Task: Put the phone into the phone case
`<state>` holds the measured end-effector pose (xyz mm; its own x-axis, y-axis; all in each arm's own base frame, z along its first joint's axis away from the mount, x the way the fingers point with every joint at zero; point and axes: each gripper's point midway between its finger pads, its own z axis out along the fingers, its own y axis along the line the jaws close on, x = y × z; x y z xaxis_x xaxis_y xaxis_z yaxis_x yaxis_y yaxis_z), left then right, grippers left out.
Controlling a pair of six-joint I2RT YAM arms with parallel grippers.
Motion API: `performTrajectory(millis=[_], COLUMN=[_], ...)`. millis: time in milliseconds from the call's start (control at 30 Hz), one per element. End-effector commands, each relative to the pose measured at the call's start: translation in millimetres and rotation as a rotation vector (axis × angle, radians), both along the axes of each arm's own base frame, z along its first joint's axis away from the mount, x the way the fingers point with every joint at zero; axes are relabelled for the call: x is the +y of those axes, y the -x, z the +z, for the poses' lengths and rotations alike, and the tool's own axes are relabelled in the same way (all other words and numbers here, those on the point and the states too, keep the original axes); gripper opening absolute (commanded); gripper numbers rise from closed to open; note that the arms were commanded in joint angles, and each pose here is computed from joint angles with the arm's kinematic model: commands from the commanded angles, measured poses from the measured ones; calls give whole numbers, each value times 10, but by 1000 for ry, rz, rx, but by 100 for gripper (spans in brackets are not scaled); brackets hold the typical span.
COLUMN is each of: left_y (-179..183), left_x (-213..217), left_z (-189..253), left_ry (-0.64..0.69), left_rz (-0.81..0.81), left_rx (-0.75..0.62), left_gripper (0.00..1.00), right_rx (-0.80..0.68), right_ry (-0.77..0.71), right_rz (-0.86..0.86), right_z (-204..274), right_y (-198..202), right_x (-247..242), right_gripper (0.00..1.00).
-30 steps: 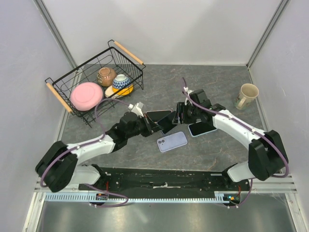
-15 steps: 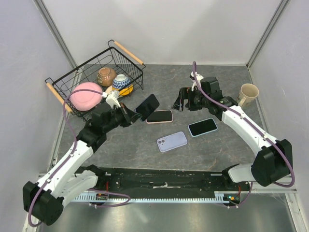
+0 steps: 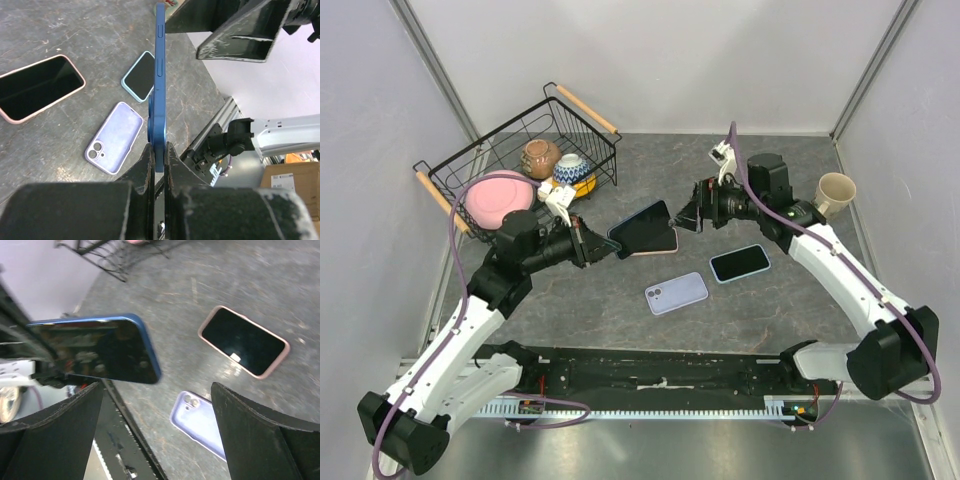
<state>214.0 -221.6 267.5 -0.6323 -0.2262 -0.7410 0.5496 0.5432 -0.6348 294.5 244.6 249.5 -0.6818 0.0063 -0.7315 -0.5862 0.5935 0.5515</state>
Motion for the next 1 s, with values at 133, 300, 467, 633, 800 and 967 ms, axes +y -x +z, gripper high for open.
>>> performTrajectory(millis=[133,300,467,633,800,967], left_y=[198,285,348,417,425,409], left_x=[-175,-245,-278,-285,-296,-290], left_z=[601,758,808,864,814,794], left_ry=[164,231,249,257,251,250], left_rz=[-179,-255,-310,-348,-360,-349], left_rx=[-217,-272,-285,-303,-293,-290], left_gripper=[2,2,2,2,2,2], right_rx=[-144,-157,-172,-180,-191,-182], right_ry=[-274,-302,-320,-316,-329,-339], right_rz=[310,368,388,368,391,418], right_z=[749,821,931,941,1048,1073], right_y=[513,633,693,682,724,791], right_x=[245,250,245,193,196,187], right_gripper=[91,87,73,66,57,45])
